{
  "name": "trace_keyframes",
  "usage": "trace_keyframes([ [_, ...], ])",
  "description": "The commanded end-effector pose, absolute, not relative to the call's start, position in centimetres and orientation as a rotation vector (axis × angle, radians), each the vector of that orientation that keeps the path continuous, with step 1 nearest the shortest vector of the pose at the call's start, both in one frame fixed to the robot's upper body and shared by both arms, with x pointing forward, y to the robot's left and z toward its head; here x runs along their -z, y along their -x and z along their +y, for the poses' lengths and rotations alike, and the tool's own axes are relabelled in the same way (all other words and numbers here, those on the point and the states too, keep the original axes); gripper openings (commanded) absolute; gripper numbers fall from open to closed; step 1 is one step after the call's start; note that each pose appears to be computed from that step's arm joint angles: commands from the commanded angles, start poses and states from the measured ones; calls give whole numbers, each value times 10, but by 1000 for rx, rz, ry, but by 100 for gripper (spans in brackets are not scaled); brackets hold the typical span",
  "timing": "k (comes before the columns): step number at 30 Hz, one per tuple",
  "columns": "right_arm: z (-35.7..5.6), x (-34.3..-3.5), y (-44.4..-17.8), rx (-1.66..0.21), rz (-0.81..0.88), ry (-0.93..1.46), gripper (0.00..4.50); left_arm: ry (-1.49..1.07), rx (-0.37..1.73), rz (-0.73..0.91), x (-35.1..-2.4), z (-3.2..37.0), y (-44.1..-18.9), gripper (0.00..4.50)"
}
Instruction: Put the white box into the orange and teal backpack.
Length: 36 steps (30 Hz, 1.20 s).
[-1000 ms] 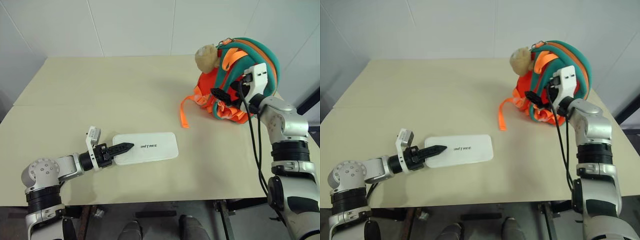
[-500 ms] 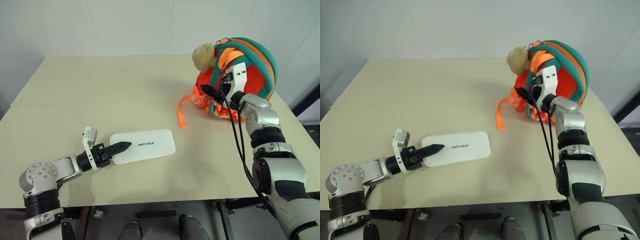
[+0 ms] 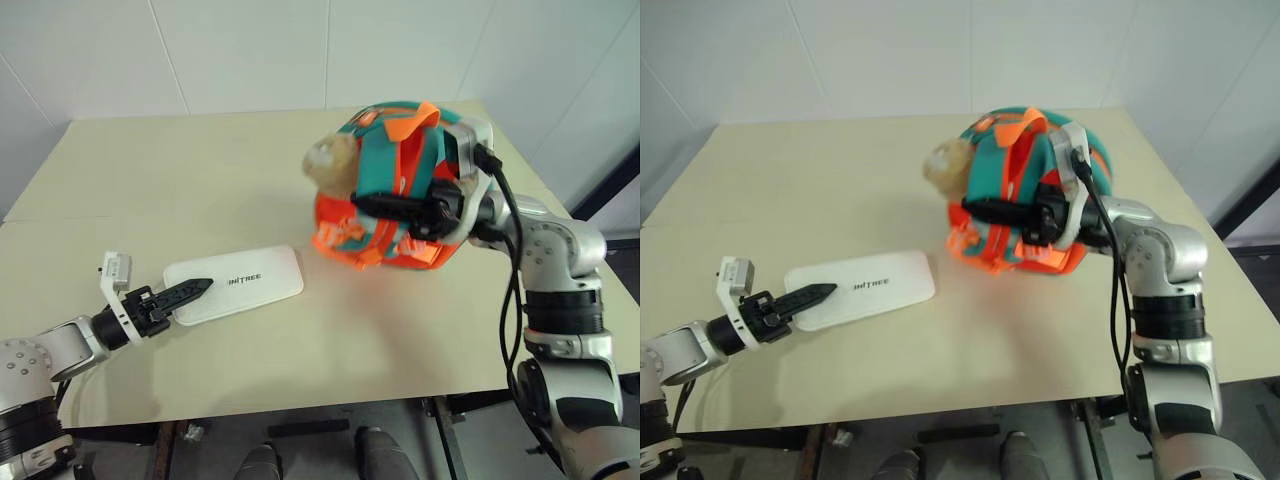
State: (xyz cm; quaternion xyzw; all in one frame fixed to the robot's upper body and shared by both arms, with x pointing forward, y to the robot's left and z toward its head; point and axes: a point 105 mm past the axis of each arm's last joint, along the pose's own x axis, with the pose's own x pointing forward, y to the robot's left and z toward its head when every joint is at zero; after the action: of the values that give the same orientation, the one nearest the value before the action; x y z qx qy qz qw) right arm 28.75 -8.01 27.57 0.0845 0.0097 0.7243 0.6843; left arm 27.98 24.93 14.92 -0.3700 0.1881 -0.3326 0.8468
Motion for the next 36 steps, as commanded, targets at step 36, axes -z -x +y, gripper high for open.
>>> trace_keyframes([
  [36,-116,-213,-292,-1563,335,-173,1,-86,1198,-121,-263,167,-274,129],
])
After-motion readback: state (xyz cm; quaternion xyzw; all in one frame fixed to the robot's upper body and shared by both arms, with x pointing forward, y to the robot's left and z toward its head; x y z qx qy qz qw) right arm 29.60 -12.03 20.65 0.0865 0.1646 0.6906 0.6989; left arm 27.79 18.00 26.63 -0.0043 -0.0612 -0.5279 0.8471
